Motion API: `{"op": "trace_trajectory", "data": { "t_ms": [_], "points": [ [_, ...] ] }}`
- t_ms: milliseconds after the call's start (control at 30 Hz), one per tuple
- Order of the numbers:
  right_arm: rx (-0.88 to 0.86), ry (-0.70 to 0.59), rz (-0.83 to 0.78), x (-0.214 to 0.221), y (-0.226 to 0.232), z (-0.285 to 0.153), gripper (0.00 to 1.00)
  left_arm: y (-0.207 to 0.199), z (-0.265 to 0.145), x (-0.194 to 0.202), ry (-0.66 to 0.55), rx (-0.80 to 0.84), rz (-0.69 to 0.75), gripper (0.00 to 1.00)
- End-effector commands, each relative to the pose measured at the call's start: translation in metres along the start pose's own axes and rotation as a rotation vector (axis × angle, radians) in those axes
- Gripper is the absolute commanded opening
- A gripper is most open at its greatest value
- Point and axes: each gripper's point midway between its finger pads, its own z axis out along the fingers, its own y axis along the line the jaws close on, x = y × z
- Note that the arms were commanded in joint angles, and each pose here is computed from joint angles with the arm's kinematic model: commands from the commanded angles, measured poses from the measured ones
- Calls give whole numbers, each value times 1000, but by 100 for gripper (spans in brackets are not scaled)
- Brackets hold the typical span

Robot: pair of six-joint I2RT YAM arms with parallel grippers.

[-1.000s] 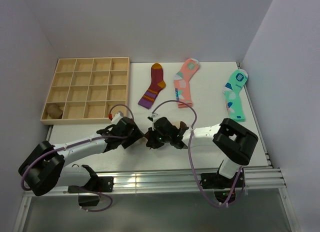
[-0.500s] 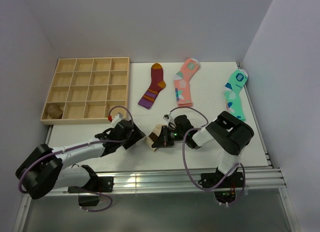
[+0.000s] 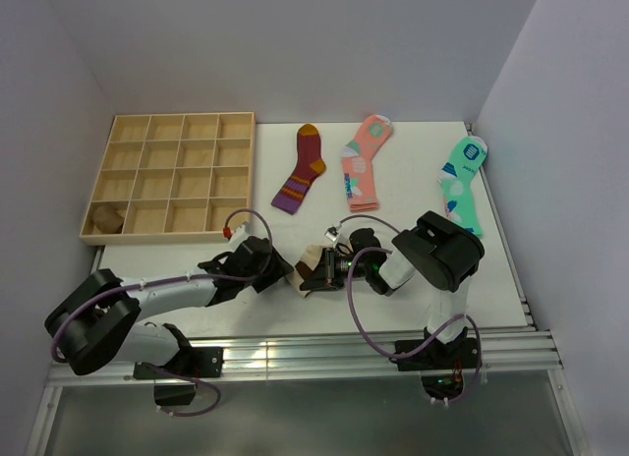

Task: Roll the socks
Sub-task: Roll the sock at the center of the board.

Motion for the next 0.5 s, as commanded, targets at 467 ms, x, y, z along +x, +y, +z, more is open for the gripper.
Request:
{"op": "trace_trajectory", "data": {
  "t_ms": [467],
  "points": [
    [68, 22, 38, 2, -18, 1, 0, 4, 9, 19, 55, -24, 17, 55]
  ]
}}
